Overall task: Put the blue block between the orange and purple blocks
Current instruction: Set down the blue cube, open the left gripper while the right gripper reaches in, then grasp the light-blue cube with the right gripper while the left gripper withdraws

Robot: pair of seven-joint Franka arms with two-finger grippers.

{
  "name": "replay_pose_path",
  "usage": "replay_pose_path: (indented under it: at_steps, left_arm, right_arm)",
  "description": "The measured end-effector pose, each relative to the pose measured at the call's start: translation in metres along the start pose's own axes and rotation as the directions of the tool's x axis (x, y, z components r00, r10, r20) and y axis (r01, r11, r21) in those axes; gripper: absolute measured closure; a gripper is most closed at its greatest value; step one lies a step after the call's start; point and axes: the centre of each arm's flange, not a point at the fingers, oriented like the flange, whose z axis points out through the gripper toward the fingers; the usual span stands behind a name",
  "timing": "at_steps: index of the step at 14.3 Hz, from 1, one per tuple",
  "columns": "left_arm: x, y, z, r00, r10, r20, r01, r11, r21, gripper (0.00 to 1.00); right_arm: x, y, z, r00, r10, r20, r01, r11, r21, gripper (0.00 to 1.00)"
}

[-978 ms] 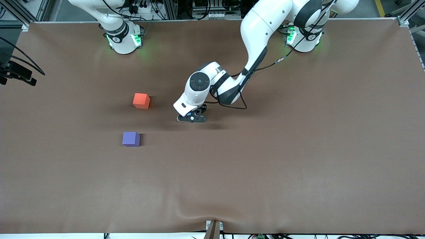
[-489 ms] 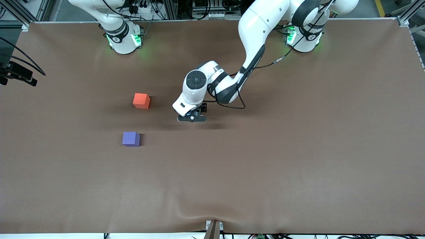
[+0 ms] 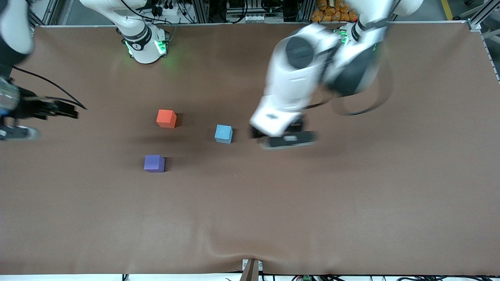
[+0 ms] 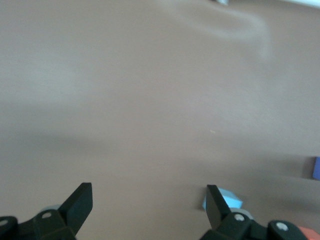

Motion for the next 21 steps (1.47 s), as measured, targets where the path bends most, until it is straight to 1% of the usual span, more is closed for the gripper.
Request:
replay_pose_path:
  at_steps: [1,2,3,4,5,7,9,11,13,14,16,19,21]
  left_arm:
    - [0.015,-0.036,-0.029,1.0,-0.016,0.007,0.016,1.0,0.003,0.0]
    - [0.027,-0.069,-0.052,1.0,-0.026,0.016,0.026,1.0,0.008,0.0]
    - [0.035,-0.1,-0.069,0.999,-0.034,0.029,0.033,0.999,0.016,0.0]
    - [0.042,-0.127,-0.083,0.998,-0.048,0.036,0.047,0.999,0.02,0.0]
    - [0.048,-0.152,-0.096,0.997,-0.065,0.035,0.064,0.998,0.016,0.0]
    - [0.05,-0.196,-0.119,0.996,-0.081,0.029,0.081,0.997,0.006,0.0]
    - [0.041,-0.233,-0.133,0.996,-0.081,0.024,0.081,0.997,0.021,0.0]
    - [0.033,-0.264,-0.137,0.997,-0.072,0.034,0.071,0.997,0.032,0.0]
    - [0.028,-0.283,-0.135,0.995,-0.082,0.049,0.081,0.996,0.034,0.0]
    - [0.027,-0.291,-0.135,0.995,-0.085,0.054,0.084,0.996,0.035,0.0]
    - [0.022,-0.309,-0.134,0.996,-0.061,0.065,0.059,0.998,0.032,0.0]
    - [0.016,-0.334,-0.14,0.997,-0.026,0.076,0.023,0.999,0.037,0.0]
    - [0.017,-0.356,-0.145,0.997,0.026,0.076,-0.03,0.999,0.041,0.0]
  right_arm:
    - [0.004,-0.012,0.005,1.0,-0.02,0.009,0.02,1.0,0.004,0.0]
    - [0.008,-0.028,0.009,0.999,-0.04,0.014,0.04,0.999,0.032,0.0]
    - [0.012,-0.045,0.013,0.999,-0.047,0.012,0.046,0.996,0.073,0.0]
    - [0.016,-0.062,0.017,1.0,-0.018,0.009,0.017,0.995,0.103,0.0]
    - [0.021,-0.082,0.022,0.999,0.037,0.011,-0.038,0.992,0.118,0.0]
    - [0.029,-0.14,0.042,0.994,0.112,0.001,-0.112,0.988,0.107,0.0]
    - [0.033,-0.205,0.079,0.988,0.154,-0.019,-0.151,0.984,0.092,0.0]
    - [0.036,-0.251,0.13,0.989,0.137,-0.063,-0.131,0.987,0.089,0.0]
    - [0.034,-0.283,0.184,0.988,0.108,-0.108,-0.099,0.991,0.087,0.0]
    - [0.031,-0.297,0.21,0.989,0.092,-0.117,-0.083,0.993,0.081,0.0]
    - [0.025,-0.32,0.242,0.99,0.088,-0.115,-0.08,0.995,0.067,0.0]
    - [0.013,-0.363,0.273,0.987,0.092,-0.133,-0.084,0.994,0.063,0.0]
    - [0.004,-0.387,0.292,0.986,0.085,-0.142,-0.077,0.995,0.06,0.0]
